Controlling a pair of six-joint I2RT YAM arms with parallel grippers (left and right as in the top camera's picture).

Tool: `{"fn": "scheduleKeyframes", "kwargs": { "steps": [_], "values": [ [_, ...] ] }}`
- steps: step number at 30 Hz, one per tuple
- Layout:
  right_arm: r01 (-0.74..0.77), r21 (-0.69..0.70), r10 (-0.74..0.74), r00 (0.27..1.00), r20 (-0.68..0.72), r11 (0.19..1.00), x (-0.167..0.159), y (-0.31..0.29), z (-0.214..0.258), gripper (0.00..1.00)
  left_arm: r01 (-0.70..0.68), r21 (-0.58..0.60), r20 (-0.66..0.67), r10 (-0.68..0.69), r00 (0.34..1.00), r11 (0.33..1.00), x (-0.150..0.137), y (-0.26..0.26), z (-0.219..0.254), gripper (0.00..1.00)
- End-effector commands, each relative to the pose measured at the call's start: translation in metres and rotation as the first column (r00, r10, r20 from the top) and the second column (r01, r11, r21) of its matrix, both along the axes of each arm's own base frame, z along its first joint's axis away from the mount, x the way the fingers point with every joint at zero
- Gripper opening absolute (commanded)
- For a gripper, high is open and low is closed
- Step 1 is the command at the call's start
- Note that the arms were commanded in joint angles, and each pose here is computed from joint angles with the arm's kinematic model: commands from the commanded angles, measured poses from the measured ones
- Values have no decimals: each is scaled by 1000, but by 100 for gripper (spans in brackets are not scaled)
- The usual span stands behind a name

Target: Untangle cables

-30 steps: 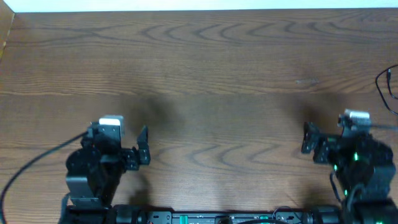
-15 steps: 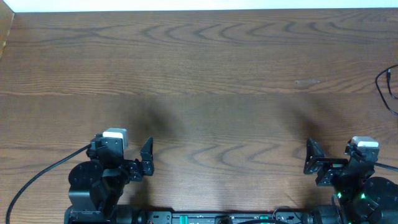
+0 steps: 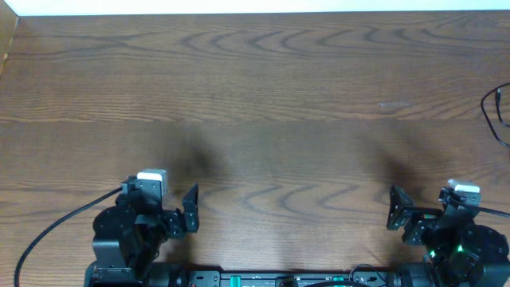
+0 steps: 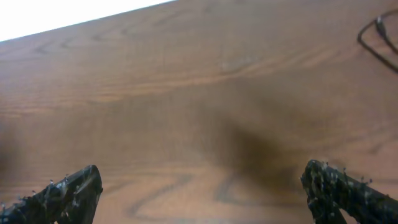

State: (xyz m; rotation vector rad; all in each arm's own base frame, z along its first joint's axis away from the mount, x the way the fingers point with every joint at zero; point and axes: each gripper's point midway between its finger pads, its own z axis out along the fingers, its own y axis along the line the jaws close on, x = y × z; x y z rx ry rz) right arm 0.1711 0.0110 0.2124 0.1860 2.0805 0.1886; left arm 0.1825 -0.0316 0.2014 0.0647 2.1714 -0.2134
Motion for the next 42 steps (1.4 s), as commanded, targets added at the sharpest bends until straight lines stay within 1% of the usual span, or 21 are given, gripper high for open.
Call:
{"fn": "scheduleKeyframes", "kwargs": {
  "steps": [1, 8, 14, 20, 28, 42],
  "values": [
    [15, 44, -15, 1000, -3, 999, 0, 1, -1, 99, -1, -20, -11, 1, 1000, 1000, -2, -2, -2, 98],
    [25, 38, -25, 1000, -9, 999, -1, 0, -3, 99, -1, -20, -12, 1, 1000, 1000, -2, -2, -3, 98],
    [24, 36, -22, 998, -57, 999, -7, 0, -13, 99, -1, -20, -12, 1, 1000, 1000, -2, -2, -3, 98],
    [25, 35, -23, 998, -62, 999, -7, 0, -14, 99, -1, -20, -12, 1, 1000, 1000, -2, -2, -3, 98],
    [29, 27, -24, 987, -159, 999, -21, -1, -34, 99, -1, -20, -12, 1, 1000, 1000, -2, -2, -3, 98],
    [28, 27, -24, 987, -156, 999, -21, -1, -33, 99, -3, -20, -11, 2, 1000, 1000, -2, -1, -2, 98]
  ]
}}
